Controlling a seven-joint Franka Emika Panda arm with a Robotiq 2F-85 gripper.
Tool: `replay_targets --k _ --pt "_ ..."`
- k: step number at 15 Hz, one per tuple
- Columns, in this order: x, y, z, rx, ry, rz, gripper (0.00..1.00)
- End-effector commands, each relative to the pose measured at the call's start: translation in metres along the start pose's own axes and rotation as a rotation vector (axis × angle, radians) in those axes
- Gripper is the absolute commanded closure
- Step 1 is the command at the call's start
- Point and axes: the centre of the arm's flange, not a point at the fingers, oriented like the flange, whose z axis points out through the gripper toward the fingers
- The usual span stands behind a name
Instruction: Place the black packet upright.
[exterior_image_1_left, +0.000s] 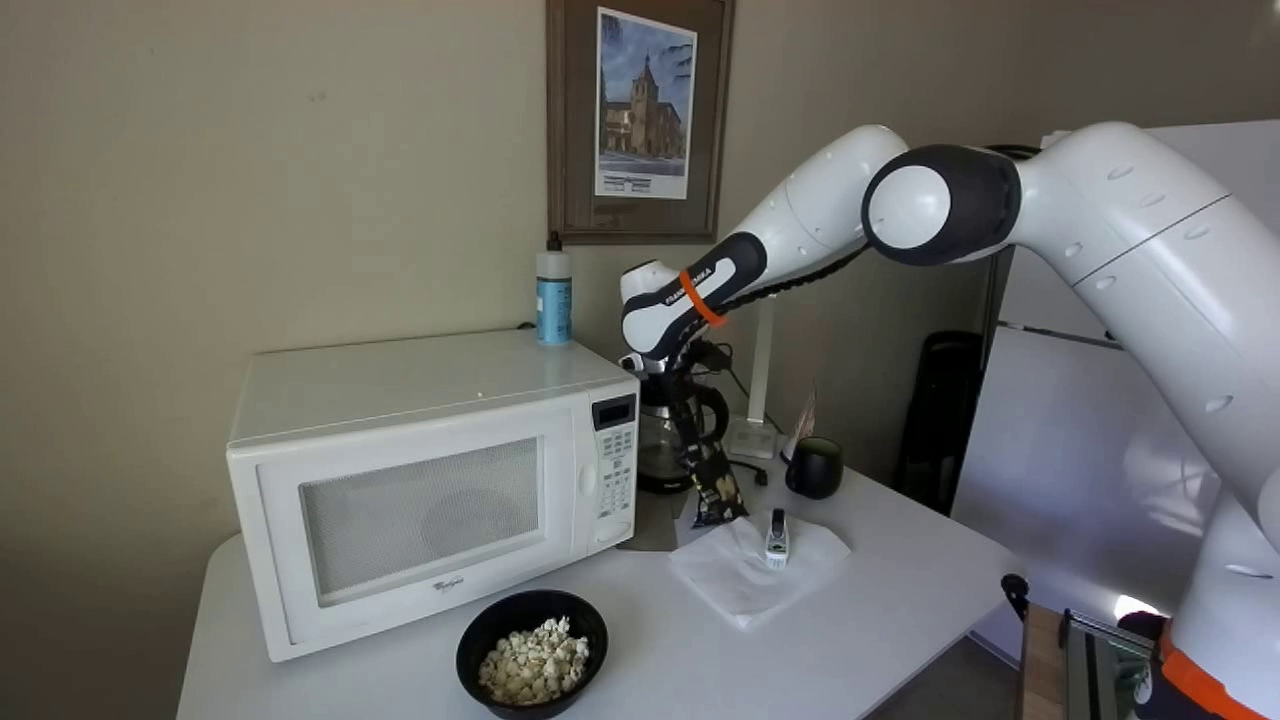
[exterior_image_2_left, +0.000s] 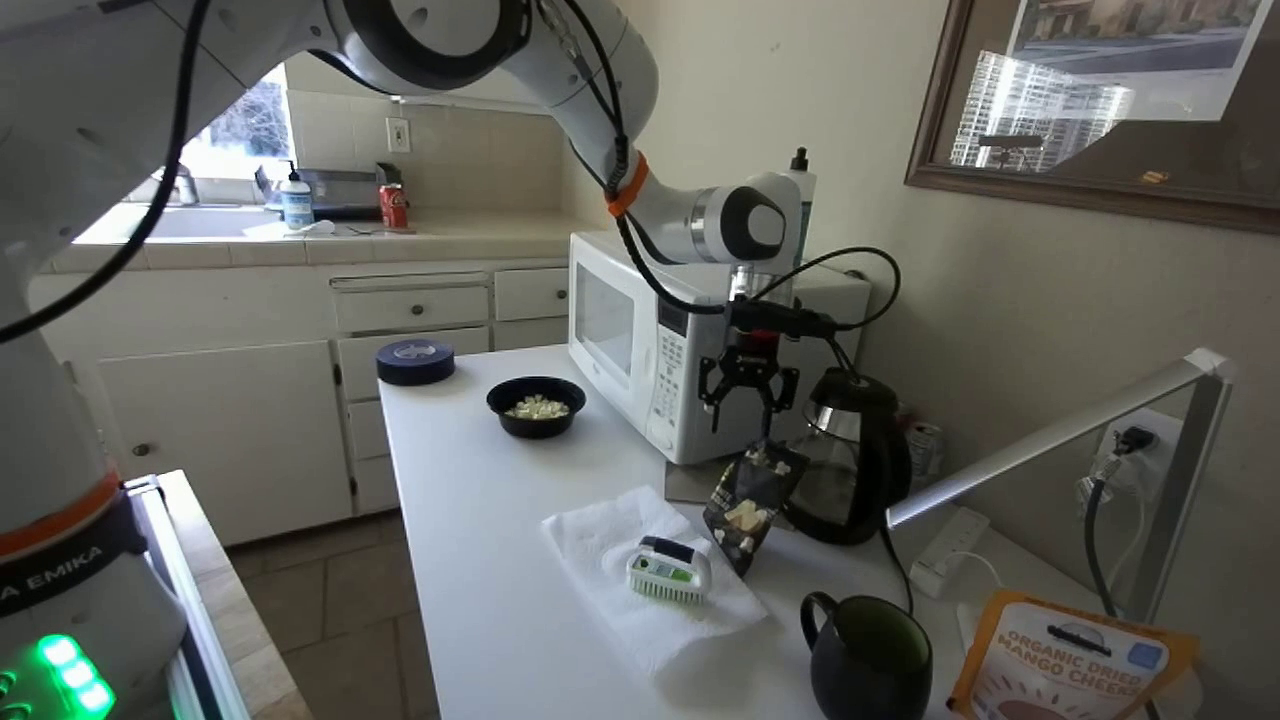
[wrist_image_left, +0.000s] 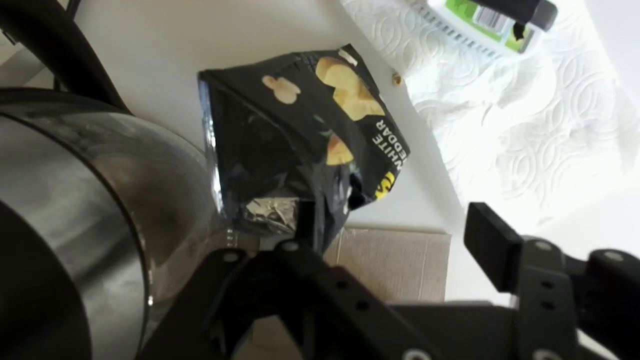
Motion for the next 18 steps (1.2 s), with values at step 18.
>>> replay_targets --k 18 --pt "-0.156 0.005 -0.125 0.152 0.354 0.808 0.00"
